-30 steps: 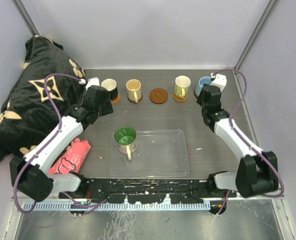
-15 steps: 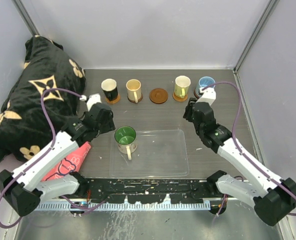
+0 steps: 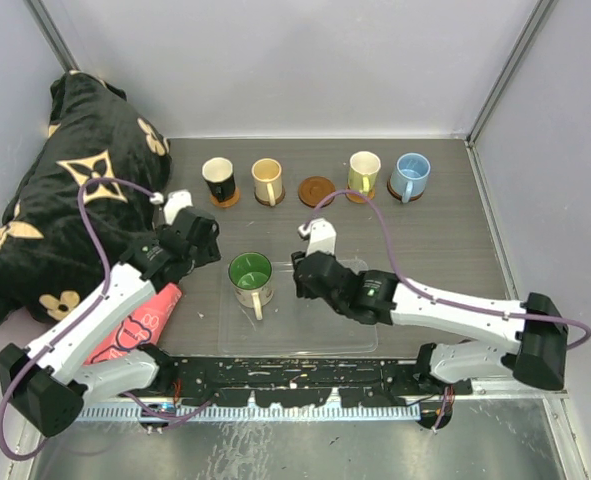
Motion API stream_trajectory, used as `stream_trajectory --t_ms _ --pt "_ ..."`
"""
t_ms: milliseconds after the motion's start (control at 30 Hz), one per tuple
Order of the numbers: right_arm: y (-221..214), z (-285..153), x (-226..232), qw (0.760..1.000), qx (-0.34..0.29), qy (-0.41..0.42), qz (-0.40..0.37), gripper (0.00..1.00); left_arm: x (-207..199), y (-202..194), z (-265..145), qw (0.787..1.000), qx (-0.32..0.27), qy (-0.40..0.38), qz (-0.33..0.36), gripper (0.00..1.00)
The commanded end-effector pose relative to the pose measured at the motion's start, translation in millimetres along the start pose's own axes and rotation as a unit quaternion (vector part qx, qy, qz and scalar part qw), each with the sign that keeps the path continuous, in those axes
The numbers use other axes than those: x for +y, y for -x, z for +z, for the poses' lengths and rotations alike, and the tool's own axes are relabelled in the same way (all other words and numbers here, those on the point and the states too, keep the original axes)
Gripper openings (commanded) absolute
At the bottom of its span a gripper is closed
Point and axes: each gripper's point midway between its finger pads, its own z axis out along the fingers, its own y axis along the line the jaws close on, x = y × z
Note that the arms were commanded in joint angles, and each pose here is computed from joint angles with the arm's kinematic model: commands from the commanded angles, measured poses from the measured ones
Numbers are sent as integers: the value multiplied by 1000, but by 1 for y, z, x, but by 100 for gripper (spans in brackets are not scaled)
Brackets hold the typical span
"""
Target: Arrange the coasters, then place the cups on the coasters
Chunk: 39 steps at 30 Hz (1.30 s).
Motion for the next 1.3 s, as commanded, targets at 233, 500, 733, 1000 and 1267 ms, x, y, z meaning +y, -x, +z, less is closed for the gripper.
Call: stream_trajectory --t_ms 233,500,733,1000,1267 --pt "-14 3 97 999 3 52 6 47 39 32 16 999 -17 21 -41 70" --pt "-31 18 130 997 15 75 9 47 45 39 13 998 -25 24 -46 70" --pt "-44 34 142 997 30 71 -4 47 43 37 12 999 -19 18 -47 70" --pt "-55 51 149 997 56 44 -40 47 44 36 11 998 -21 17 -50 70" --pt "-60 60 141 997 74 18 -31 43 43 36 11 998 -20 14 -52 70"
